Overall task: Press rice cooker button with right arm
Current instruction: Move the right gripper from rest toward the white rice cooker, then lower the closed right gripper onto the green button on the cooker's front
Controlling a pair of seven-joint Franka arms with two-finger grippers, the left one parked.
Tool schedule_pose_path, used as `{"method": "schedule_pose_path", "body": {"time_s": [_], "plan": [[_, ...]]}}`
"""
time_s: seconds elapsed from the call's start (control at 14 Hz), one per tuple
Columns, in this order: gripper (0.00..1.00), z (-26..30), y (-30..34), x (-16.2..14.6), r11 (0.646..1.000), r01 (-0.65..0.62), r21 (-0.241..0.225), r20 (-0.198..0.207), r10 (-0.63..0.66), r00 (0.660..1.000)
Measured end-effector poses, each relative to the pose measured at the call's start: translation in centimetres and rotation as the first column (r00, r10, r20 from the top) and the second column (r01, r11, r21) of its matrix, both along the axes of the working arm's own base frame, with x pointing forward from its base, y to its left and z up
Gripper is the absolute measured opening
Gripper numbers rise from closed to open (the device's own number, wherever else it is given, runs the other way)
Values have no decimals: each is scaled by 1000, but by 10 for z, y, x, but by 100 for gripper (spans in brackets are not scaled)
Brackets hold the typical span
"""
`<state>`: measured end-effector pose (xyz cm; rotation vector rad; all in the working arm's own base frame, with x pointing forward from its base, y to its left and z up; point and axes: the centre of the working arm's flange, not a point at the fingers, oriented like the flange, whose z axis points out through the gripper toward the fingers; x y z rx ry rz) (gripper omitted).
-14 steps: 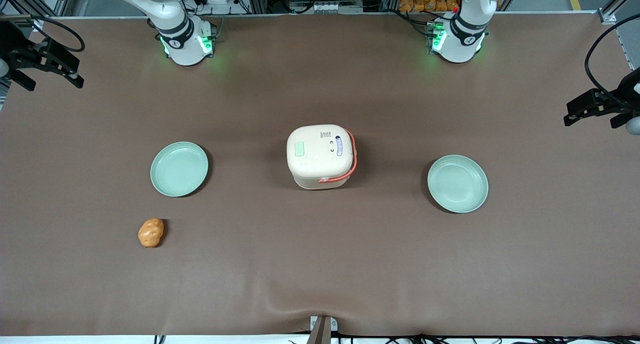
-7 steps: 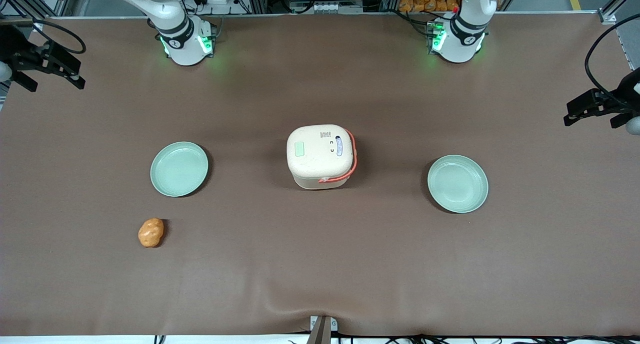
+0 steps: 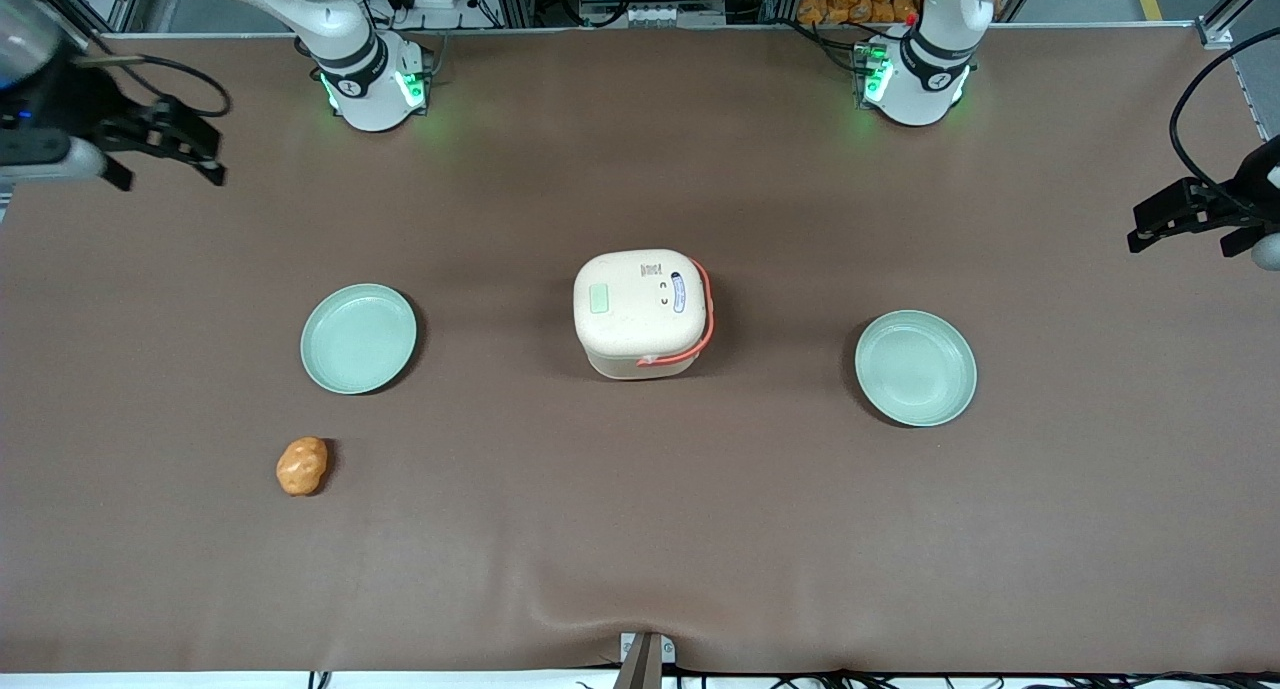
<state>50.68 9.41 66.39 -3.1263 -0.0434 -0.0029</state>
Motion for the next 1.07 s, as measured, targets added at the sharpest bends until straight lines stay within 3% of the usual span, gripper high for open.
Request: {"method": "schedule_pose_path", "body": {"time_s": [0.07,0.14,0.5,0.71,0.79,1.07], "plan": [[100,-7,21,2,1000,9,-1,0,-9,1000],[93,-15,41,5,1000,19,-3,-2,-19,1000],[37,-65,121,24,1000,12,-12,-1,-12,1000],[7,-89,156,30,997,76,-10,11,-76,997],[1,-97,173,28,994,106,-12,8,-106,994],[1,-125,218,24,990,138,-32,-10,-139,990]]}}
